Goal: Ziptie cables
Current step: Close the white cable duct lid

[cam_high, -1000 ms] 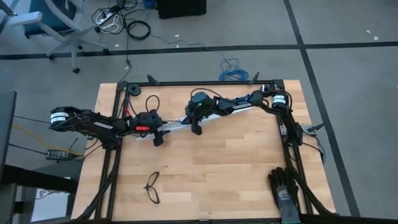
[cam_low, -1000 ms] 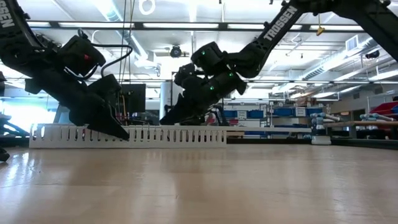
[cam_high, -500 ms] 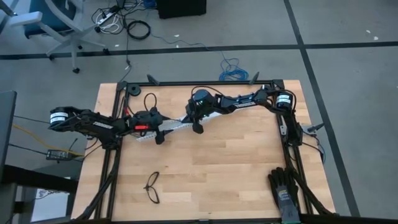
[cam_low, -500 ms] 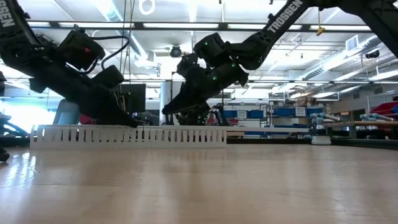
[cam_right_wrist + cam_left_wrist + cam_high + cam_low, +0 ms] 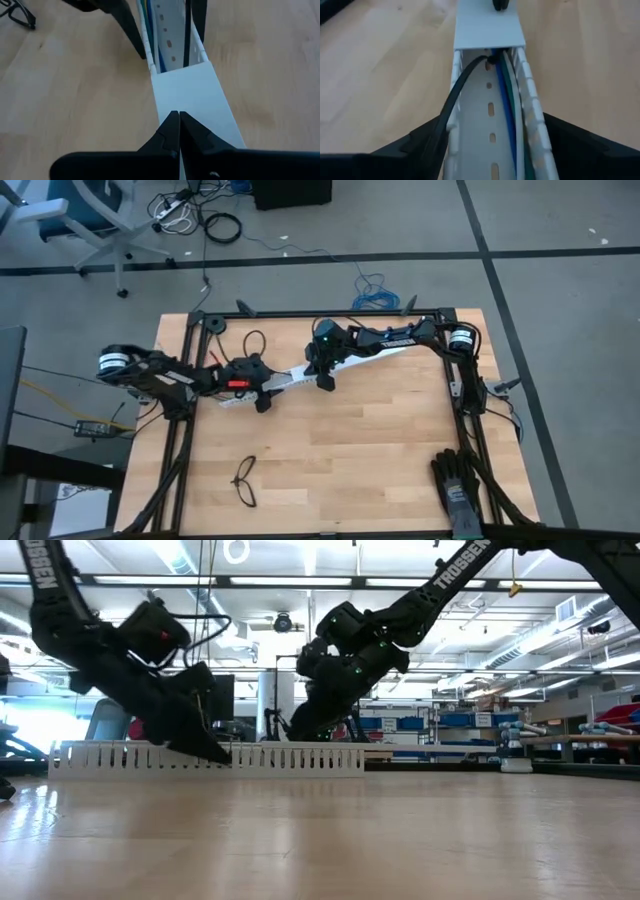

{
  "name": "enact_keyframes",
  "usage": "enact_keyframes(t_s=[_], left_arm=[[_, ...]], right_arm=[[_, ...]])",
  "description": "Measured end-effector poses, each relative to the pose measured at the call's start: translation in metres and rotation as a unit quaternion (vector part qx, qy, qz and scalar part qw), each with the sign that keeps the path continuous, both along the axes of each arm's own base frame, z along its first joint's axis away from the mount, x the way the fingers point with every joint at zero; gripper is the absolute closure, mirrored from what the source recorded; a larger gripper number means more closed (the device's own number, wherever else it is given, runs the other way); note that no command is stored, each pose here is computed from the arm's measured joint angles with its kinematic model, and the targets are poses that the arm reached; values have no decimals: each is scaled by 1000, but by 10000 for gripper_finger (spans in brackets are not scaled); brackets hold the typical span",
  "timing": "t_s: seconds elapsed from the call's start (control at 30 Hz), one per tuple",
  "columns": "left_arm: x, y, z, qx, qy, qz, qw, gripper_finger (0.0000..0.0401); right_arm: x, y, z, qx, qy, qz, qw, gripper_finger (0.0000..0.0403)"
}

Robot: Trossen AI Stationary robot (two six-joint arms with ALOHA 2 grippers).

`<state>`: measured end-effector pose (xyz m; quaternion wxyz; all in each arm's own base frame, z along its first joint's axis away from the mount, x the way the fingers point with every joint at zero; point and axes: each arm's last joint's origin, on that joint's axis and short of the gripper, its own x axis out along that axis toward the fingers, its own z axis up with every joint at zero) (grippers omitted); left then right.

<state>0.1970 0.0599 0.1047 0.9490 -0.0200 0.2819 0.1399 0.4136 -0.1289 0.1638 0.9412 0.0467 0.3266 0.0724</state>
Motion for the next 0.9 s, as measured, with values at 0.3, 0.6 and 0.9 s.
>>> enact_keyframes(t_s=[0.3, 0.6, 0.9], left_arm=[[25, 8, -10, -15, 25, 6, 1000, 140], [30, 9, -9, -11, 18, 4, 1000, 187], [30, 8, -9, -5, 17, -3, 1000, 89]], right_arm=[[11, 13, -19, -22, 3, 5, 1000, 403], [23, 23, -13, -33, -65, 22, 997, 403], [20, 26, -1, -28, -65, 26, 997, 403]])
